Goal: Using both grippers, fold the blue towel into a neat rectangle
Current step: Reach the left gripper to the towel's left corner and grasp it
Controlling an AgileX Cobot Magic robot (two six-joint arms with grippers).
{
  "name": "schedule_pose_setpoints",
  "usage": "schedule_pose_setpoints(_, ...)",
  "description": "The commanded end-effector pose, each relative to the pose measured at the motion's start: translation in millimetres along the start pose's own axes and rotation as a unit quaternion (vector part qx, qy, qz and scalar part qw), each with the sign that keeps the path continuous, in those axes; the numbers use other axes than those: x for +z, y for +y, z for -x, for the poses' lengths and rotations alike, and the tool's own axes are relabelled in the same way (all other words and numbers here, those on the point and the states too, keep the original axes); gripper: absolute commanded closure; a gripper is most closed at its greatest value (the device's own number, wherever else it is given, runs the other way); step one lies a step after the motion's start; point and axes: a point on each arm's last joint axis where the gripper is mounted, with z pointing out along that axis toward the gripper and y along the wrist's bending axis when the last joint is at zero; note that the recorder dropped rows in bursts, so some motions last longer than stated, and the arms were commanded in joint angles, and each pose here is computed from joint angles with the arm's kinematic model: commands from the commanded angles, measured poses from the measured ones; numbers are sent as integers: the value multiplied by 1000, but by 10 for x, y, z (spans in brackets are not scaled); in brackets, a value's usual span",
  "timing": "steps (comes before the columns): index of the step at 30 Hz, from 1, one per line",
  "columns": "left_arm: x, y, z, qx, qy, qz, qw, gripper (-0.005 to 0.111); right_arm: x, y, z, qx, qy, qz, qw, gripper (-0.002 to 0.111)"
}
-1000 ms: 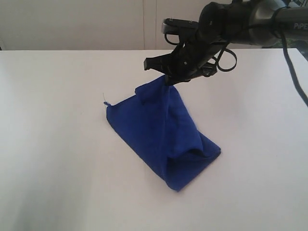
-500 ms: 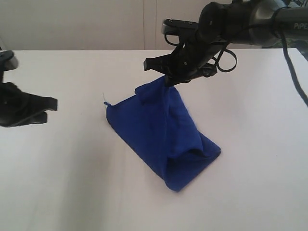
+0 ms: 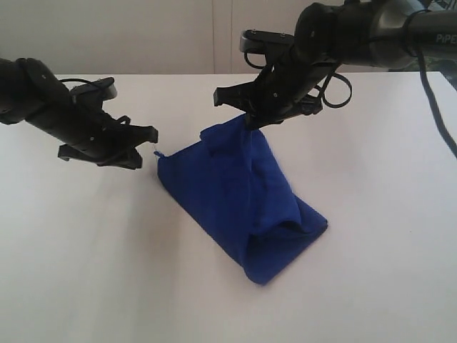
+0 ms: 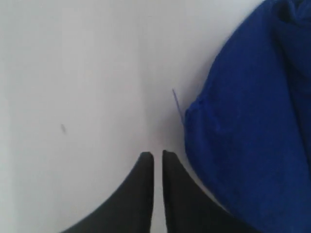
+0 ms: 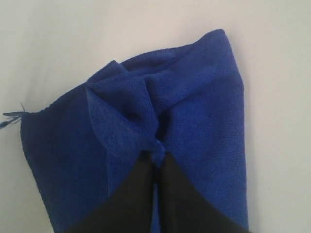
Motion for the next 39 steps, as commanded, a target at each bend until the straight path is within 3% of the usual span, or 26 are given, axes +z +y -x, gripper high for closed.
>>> schedule_pose_setpoints(1,99,-102,67,-17,16,-49,999,70,-26,-35,13,5,-2,-2,1000,108)
schedule_pose_setpoints(5,211,-109,76,-17,12,-73,997,60,-26,-35,15,5,-3,-2,1000,108)
schedule_pose_setpoints(17,423,-36,80,-12,8,-70,997,62,-26,-35,20,5,-6,-2,1000,108)
schedule_pose_setpoints(20,423,-32,87,-7,4,-67,998,74,-26,-35,20,5,-6,-2,1000,108)
schedule_pose_setpoints(25,424,-28,91,-7,2,-65,998,107,-26,-35,18,5,-5,-2,1000,108)
schedule_pose_setpoints(32,405,-59,88,-16,6,-79,997,107,-26,-35,17,6,-4,-2,1000,108)
schedule_pose_setpoints(39,-8,-66,184,47,8,-109,993,107,-308,21,52,29,-9,2,1000,108)
